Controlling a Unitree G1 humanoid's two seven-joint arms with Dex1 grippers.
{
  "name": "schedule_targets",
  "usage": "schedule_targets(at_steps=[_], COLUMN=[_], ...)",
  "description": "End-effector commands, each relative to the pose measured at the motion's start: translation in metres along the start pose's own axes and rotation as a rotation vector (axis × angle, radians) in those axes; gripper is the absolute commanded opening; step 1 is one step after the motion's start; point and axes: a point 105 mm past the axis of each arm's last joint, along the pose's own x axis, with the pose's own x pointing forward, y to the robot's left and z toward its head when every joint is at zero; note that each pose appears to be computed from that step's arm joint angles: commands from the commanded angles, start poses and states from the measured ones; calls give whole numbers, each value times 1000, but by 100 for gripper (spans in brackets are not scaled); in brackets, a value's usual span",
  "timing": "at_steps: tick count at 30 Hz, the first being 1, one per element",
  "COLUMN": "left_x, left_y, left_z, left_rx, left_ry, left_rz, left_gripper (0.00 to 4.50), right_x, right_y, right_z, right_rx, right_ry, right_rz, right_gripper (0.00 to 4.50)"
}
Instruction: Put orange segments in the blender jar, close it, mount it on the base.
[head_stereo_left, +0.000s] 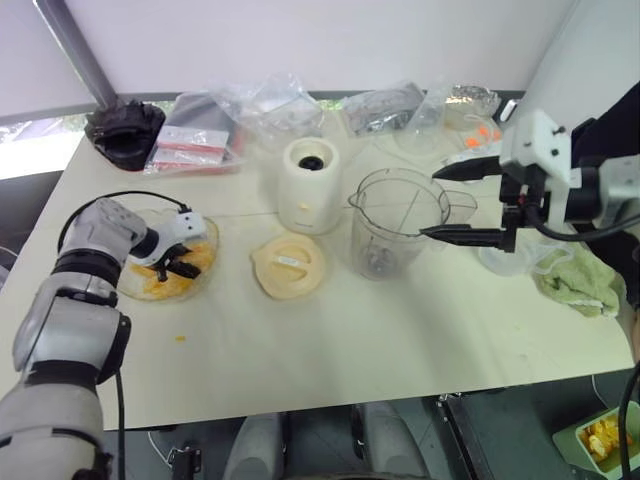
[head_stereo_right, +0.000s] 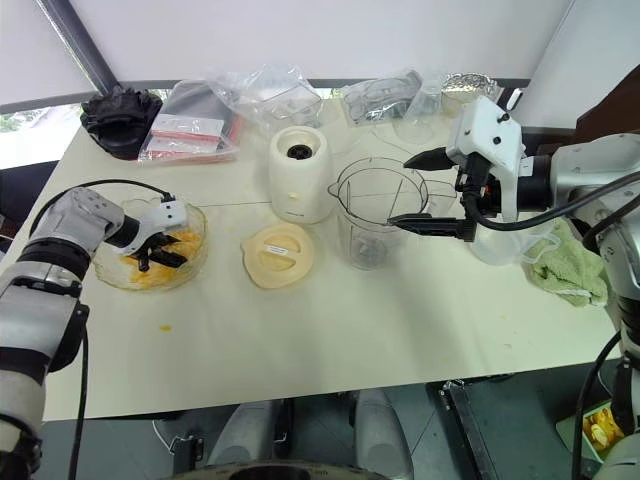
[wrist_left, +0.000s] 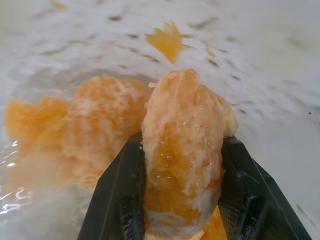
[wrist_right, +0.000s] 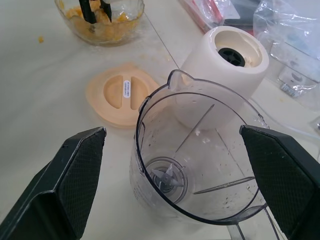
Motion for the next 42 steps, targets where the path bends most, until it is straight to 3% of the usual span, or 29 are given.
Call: schedule_targets(at_steps=[1,5,14,18,23,32,37,42], left_x=[-21,-34,-88,-123,-163,-145,-120,-86], left_y=[13,18,32,38,33,-27,-53,-78], left_z=[9,12,39,80,173,313,348,363], left_rx=[-50,-100,-210,-200,-109,184,245,288], left_ry=[-102,-185,-550,-739,-1026,-1193,-1196,-1127], left_rz=[68,101,261,323,288,-14,-115,-209], left_gripper=[178,178,178,178,178,178,178,178], right_x=[-4,-4,-5,-7,-13,-31,-44,-59], right_y=[-2,-1,2,3,8,26,37,51], right_z=[10,9,6,5,1,-8,-9,-10], right_rx=[-44,-43,-28,-21,-1,53,74,96], right_ry=[-17,-14,-11,-6,-4,29,58,87], right_rz=[-22,-22,-29,-47,-102,-245,-333,-429], right_gripper=[450,450,450,450,450,450,450,450])
